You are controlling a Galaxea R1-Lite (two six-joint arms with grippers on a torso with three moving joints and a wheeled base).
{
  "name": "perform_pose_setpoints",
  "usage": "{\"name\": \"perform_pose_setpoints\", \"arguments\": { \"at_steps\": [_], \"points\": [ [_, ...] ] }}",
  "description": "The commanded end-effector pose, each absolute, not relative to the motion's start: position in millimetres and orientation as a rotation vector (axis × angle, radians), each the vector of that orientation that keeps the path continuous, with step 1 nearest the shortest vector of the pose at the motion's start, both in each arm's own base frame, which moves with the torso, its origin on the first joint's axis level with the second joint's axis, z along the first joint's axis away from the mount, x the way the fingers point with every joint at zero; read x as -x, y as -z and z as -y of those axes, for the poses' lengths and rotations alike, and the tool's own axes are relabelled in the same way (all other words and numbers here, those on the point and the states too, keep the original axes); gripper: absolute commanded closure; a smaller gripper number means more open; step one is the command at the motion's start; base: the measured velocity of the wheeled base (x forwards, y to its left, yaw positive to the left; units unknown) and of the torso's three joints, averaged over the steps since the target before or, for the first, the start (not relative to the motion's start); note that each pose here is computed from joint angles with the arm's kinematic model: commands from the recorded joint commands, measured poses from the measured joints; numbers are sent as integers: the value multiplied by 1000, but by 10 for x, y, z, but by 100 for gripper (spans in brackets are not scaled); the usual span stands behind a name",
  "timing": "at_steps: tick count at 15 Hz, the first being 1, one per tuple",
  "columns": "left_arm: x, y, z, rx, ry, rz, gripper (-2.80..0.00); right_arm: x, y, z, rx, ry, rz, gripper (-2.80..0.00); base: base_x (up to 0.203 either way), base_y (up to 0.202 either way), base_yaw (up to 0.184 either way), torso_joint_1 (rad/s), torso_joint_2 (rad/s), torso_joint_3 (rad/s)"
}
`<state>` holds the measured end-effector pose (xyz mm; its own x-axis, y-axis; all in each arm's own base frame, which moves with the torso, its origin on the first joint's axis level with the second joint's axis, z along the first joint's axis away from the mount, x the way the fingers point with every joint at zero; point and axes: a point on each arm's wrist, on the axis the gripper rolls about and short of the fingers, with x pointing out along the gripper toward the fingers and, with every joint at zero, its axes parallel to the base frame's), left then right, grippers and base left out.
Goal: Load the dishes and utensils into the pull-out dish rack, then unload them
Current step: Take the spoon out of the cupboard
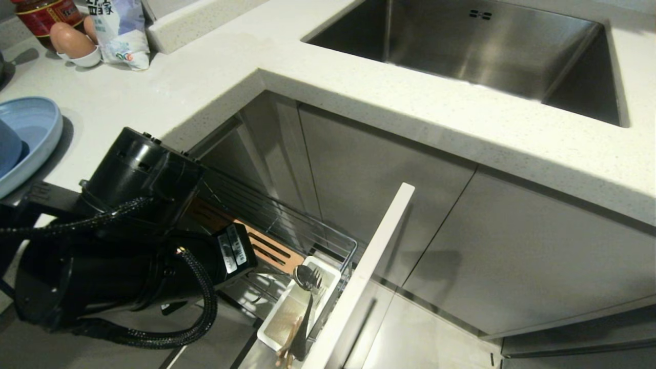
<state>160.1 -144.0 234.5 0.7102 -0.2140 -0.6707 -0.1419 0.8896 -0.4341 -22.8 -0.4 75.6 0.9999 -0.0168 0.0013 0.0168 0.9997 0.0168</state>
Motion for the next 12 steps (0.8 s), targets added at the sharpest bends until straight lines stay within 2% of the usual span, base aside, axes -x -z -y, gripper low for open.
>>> {"name": "perform_pose_setpoints", "arguments": {
  "at_steps": [1,6,10,12],
  "points": [
    [-1556,-2392,1398,503,47,-772,0,228,-756,4,-17,17,2,0,0,0,0,0,0,0],
    [-1620,-2272,1472,464,30,-811,0,228,-756,4,-17,17,2,0,0,0,0,0,0,0],
    [-1631,-2027,1616,367,27,-890,0,228,-755,4,-17,17,1,0,0,0,0,0,0,0],
    [-1644,-1996,1622,300,-1,-856,0,228,-756,4,-17,17,2,0,0,0,0,0,0,0]
  ]
}}
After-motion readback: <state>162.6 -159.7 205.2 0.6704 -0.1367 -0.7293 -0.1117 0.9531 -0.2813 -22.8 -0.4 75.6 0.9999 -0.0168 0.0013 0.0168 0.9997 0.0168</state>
